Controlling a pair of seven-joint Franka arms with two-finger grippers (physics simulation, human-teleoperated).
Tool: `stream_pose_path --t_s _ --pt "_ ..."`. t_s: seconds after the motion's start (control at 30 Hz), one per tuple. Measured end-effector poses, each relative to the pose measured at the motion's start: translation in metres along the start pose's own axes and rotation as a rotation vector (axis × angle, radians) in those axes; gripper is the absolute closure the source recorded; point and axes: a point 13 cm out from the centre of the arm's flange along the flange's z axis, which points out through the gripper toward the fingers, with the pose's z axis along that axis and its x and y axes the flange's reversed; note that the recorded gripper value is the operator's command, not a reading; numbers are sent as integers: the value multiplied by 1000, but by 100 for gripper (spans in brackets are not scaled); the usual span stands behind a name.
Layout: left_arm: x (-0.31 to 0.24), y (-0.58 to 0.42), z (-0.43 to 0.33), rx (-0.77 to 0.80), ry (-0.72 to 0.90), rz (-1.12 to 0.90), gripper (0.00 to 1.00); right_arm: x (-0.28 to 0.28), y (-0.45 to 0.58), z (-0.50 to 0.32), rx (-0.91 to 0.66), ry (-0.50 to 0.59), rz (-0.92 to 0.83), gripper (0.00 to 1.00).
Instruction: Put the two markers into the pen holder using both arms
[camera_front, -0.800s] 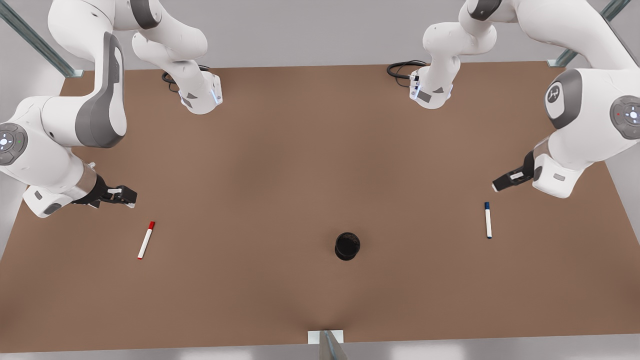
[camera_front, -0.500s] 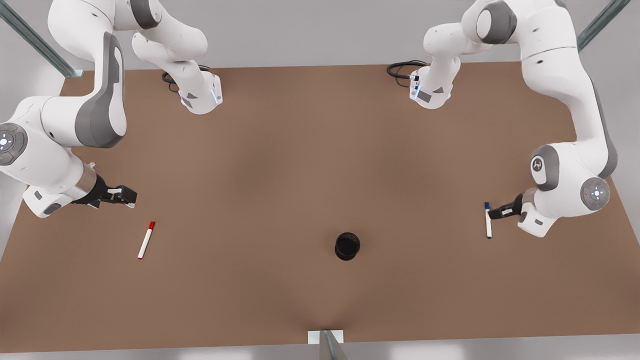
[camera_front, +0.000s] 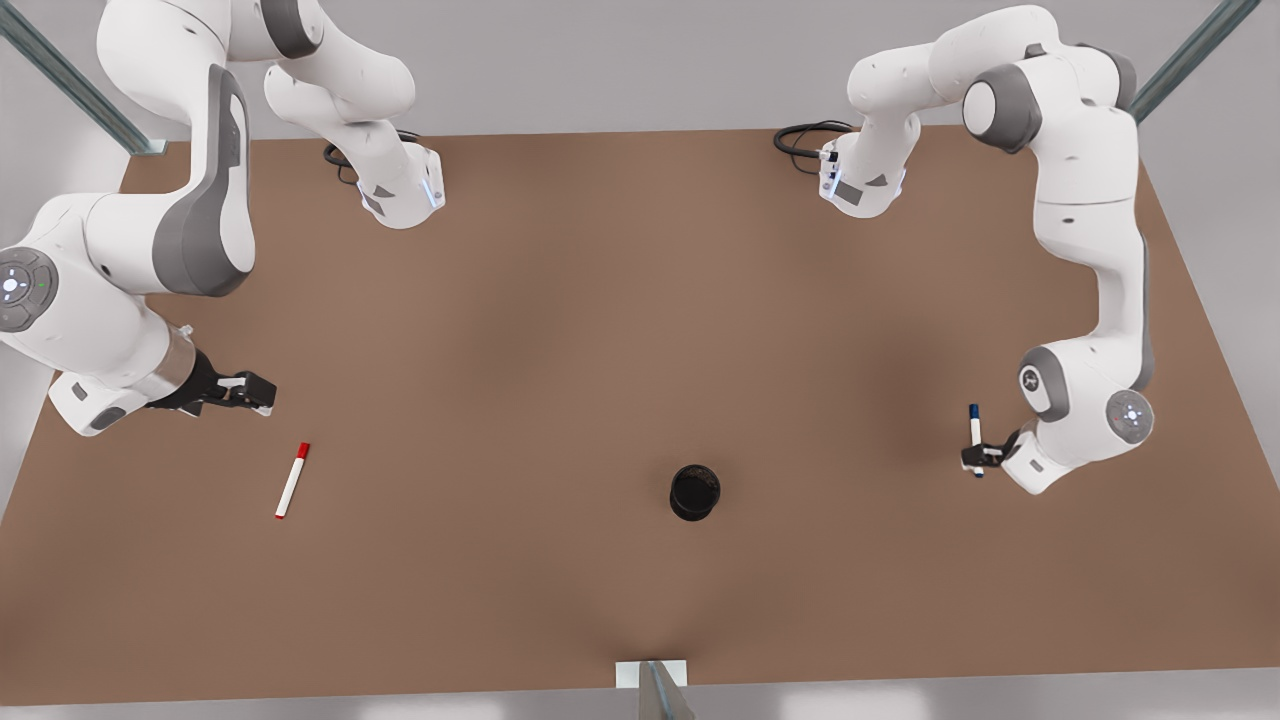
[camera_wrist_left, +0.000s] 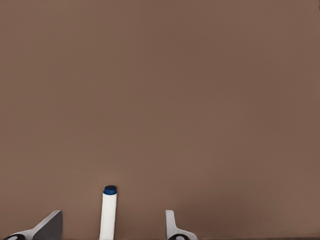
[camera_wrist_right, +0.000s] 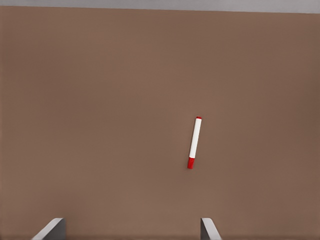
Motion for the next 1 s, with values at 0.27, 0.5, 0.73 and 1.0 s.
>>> stream_pose_path --t_s 0.27,0.5,0.73,1.0 --pt "2 8 21 -3 -3 118 24 0 -8 3 1 5 11 0" --pt "11 22 38 -2 14 163 24 -9 -13 33 2 34 14 0" --pt "14 23 47 2 23 205 44 -53 -63 271 -54 164 147 0" --pt "13 21 47 1 24 243 52 -49 -94 349 -55 170 251 0"
